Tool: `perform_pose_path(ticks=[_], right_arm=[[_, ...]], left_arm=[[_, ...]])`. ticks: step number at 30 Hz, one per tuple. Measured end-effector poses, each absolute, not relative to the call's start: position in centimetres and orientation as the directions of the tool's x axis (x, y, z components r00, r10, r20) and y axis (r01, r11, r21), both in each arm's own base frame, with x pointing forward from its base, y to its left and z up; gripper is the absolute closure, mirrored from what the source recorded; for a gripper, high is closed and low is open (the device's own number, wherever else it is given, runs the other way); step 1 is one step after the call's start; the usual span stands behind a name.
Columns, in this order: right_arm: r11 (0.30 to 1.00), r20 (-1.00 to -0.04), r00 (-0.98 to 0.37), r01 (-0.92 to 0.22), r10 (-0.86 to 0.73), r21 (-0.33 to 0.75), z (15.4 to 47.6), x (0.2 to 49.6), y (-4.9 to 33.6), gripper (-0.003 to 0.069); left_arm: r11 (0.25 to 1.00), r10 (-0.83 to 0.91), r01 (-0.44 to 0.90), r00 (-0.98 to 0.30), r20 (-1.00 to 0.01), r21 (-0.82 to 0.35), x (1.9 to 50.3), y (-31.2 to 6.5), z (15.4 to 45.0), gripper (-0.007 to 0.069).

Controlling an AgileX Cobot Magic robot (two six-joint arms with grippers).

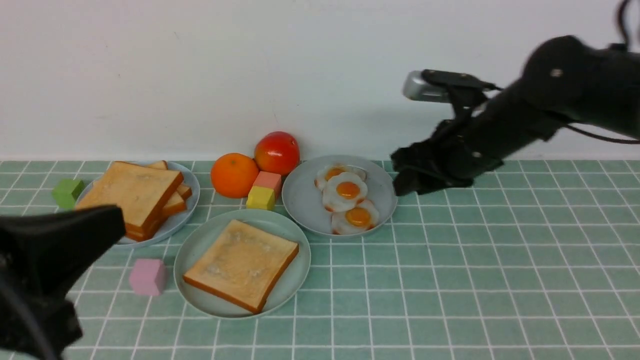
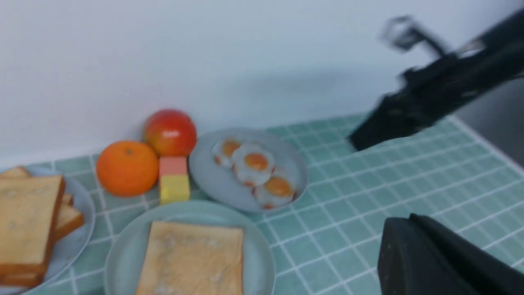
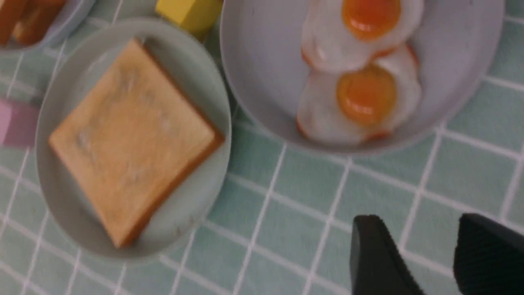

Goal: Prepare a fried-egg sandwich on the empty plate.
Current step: Use the right arm to grab a fried egg

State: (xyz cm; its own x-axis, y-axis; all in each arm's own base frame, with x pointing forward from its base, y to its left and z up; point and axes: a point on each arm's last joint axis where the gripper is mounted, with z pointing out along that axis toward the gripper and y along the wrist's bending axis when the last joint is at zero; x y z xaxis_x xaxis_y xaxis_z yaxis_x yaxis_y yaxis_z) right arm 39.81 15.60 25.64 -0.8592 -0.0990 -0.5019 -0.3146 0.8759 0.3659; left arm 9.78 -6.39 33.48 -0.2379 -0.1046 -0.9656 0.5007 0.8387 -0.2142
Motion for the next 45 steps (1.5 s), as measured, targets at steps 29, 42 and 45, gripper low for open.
perform_pose_path(ticks=[29, 42, 45], right_arm=[[0.769, -0.362, -0.911, -0.086, 0.196, 0.633, 15.0, 51.2, 16.2, 0.0301], [0.747, -0.352, -0.902, -0.050, 0.252, 0.663, 14.0, 51.7, 16.3, 0.0301], [0.733, -0.343, -0.899, -0.039, 0.270, 0.679, 13.9, 51.8, 16.4, 0.0301]], left_arm=[[0.820, -0.157, 0.516, -0.214, -0.964, -0.248, 9.7, -6.5, 33.0, 0.0638], [0.813, -0.180, 0.513, -0.230, -0.956, -0.277, 9.7, -6.5, 33.0, 0.0638], [0.811, -0.185, 0.512, -0.234, -0.954, -0.283, 9.7, -6.5, 33.0, 0.0638]])
